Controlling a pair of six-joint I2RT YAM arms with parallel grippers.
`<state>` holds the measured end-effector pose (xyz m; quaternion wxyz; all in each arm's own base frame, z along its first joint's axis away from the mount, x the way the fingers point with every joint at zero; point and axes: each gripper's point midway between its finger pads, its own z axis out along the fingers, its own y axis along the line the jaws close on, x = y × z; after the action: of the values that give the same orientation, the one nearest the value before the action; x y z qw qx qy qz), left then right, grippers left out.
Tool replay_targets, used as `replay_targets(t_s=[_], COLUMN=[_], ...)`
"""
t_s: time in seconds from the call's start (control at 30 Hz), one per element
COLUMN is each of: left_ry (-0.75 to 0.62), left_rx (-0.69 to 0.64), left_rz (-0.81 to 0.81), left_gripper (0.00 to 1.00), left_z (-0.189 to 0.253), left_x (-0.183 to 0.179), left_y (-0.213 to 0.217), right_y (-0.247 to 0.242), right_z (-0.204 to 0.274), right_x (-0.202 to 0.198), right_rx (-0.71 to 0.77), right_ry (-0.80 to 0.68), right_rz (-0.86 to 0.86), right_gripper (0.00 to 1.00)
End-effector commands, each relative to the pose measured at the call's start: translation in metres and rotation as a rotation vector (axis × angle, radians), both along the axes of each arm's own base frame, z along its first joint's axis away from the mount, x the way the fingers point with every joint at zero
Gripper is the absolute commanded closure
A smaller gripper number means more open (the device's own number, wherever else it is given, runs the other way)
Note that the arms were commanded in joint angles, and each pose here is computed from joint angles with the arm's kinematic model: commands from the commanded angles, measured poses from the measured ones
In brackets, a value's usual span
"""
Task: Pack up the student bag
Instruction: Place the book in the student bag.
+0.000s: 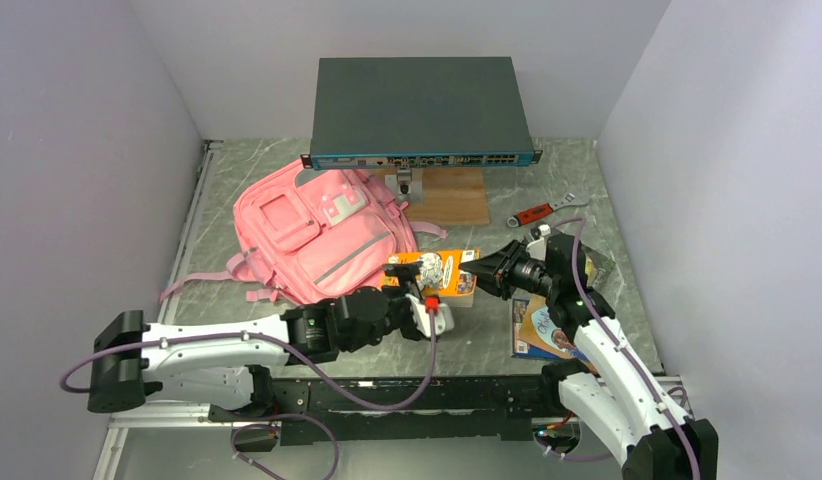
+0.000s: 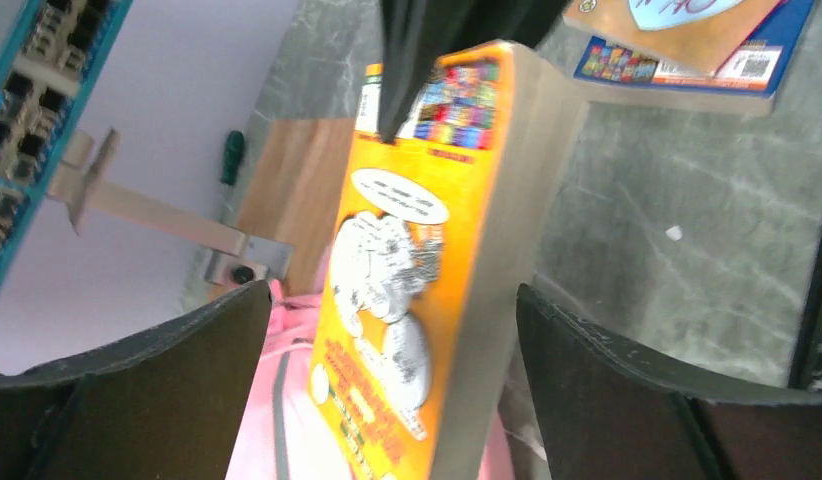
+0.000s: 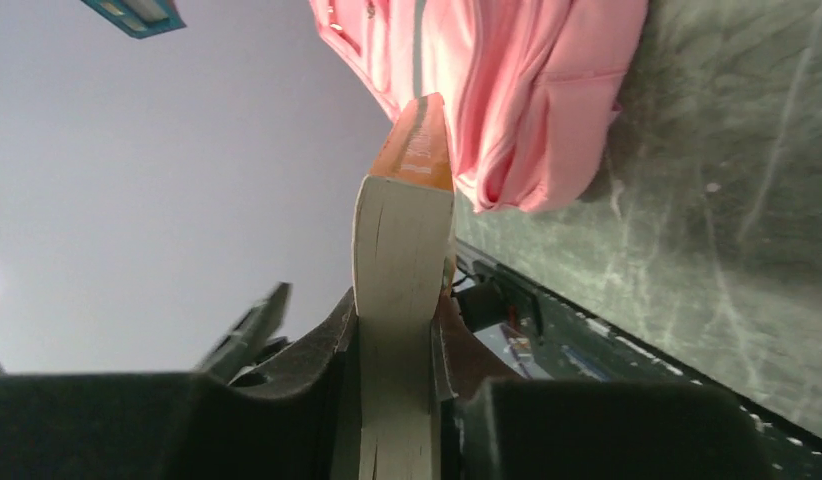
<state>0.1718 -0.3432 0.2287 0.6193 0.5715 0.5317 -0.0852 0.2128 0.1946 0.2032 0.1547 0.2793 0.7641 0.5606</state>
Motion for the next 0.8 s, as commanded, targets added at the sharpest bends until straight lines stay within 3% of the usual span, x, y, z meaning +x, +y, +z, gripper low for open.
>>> replay_targets(t_s=[0.0,0.13,0.37,0.5,0.63,0.77], left_ry=[0.253,0.466,0.793,0.903,0.925,0.934], left_rx=[-0.234,-0.232,-0.045,0.022,0.049,0.088], left_rz=[0.066,0.207,0.425,0.496,0.517,0.567], left_gripper=[0.01,0.01,0.21,0.25,0.32,0.45], left_z=[0.044,0.022,-0.054,-0.087,-0.102,-0.117], left_x=[0.001,0.017,0.036,0.047,0.054,0.06], left_y=[0.017,0.048,0.079,0.085,0.081,0.082], right_y=[-0.006,-0.032,-0.068,-0.068,-0.055,-0.044], right_z=[0.025,0.019,0.014,0.013,0.011,0.001], right_x=[0.004,0.013,0.016,0.01,0.002,-0.006], right_rx=[-0.058,-0.333,-0.652,-0.679,-0.607,-0.548], right_ry=[-0.135,-0.226,-0.307,-0.337,-0.348,-0.318], right_rz=[-0.027,-0.071,-0.07,-0.02,0.027,0.088], right_gripper=[1.0,1.0,1.0,1.0,1.0,1.0])
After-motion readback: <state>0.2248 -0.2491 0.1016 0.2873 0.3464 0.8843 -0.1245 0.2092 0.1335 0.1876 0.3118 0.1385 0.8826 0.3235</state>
